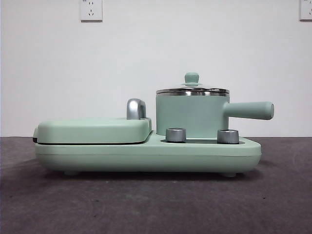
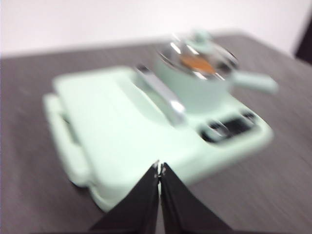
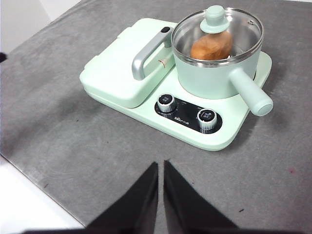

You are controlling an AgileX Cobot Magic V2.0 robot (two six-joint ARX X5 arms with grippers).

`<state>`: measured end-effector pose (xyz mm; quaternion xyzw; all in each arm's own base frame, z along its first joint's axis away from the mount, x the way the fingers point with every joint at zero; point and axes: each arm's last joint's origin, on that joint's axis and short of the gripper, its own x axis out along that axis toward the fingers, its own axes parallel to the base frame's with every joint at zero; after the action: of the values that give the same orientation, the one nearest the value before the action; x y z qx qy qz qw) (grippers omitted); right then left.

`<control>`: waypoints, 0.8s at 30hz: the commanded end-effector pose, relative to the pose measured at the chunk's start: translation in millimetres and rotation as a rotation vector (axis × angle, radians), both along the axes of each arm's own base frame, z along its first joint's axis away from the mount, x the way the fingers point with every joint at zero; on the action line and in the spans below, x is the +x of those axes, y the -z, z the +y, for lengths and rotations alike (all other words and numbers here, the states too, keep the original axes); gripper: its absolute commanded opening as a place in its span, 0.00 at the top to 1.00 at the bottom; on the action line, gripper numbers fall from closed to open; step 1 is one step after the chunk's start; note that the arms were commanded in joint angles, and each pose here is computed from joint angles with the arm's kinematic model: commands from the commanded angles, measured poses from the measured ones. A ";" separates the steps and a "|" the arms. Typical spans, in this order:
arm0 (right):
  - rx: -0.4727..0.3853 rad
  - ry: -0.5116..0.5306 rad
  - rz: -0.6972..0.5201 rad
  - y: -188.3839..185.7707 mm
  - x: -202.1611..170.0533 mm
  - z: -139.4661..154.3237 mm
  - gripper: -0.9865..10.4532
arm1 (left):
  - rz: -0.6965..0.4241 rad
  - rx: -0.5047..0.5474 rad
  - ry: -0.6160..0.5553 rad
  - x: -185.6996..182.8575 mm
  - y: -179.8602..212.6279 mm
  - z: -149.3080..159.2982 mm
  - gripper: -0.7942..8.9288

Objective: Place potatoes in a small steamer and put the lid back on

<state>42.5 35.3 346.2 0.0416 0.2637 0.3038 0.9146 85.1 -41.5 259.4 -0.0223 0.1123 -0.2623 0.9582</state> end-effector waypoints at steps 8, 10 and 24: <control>0.005 -0.009 -0.019 -3.4 -0.3 0.2 0.90 | -0.189 0.015 -0.234 6.7 68.5 21.8 0.91; 0.004 -0.008 -0.019 -3.4 -0.3 0.2 0.90 | -0.179 0.030 -0.311 6.9 75.0 27.4 0.91; 0.005 -0.009 -0.019 -3.4 -0.3 0.2 0.90 | -0.096 0.060 -0.486 12.0 105.2 36.8 0.91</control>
<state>42.5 35.3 346.2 0.0416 0.2637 0.3038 0.9146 96.2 -4.9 161.1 -0.0079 0.0558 -0.0238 0.9981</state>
